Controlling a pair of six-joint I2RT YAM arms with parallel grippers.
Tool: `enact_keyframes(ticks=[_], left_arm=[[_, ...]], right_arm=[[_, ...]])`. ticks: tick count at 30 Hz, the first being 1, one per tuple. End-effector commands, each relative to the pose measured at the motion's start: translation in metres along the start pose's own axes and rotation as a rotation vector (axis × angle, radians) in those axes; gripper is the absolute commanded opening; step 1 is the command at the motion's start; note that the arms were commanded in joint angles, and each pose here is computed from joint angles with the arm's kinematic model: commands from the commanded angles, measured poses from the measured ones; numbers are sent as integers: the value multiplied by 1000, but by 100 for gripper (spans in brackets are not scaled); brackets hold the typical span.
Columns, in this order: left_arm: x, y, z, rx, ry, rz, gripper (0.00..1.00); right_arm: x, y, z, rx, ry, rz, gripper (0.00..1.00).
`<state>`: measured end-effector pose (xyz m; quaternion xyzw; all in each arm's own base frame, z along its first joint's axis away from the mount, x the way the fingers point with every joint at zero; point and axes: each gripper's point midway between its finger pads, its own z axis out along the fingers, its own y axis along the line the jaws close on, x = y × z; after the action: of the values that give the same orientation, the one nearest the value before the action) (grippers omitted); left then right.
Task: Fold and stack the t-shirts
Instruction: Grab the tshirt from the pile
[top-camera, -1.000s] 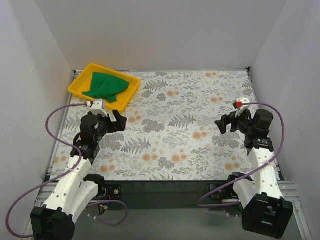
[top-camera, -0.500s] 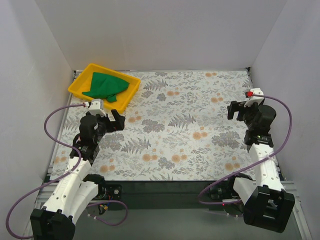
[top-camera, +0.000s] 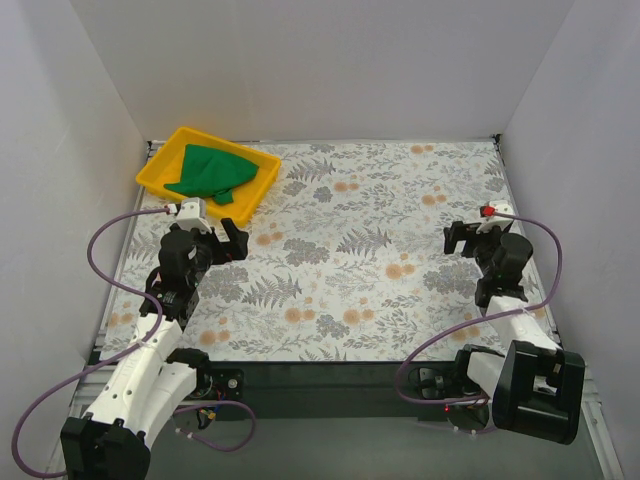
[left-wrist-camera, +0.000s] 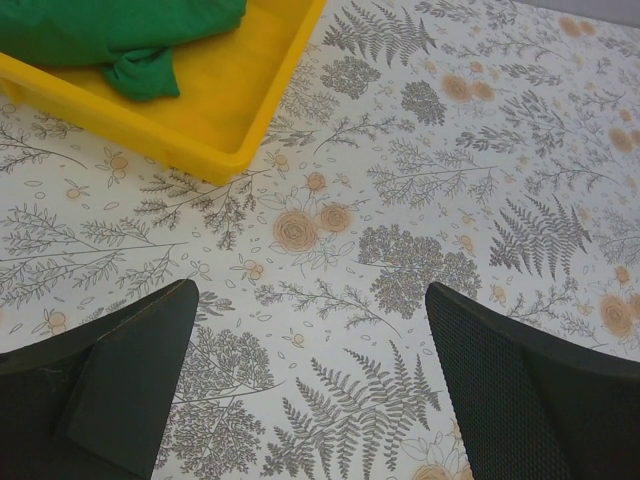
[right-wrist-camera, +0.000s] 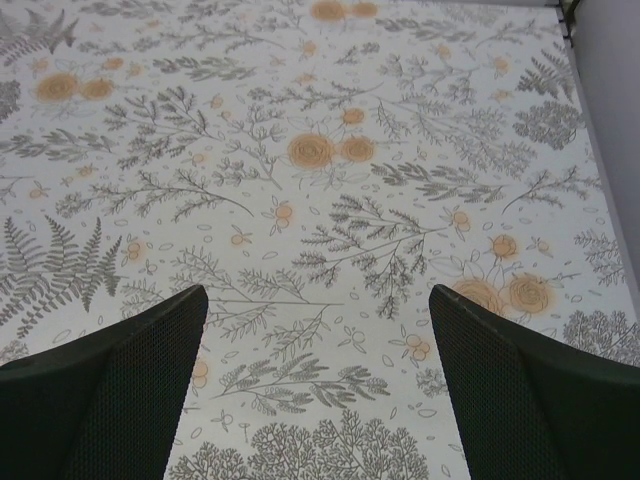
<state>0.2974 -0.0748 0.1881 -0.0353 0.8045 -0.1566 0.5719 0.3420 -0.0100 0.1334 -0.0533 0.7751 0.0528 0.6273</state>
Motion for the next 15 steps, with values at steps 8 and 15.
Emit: enact_keyframes(ticks=[8,15], left_arm=[[-5,2,-1,-17,-11,12,98],[-1,4,2,-24,7,12,98]], right_arm=[[8,18,13,-61,-126,-53,98],[27,32,1,-55,-176,-110,98]])
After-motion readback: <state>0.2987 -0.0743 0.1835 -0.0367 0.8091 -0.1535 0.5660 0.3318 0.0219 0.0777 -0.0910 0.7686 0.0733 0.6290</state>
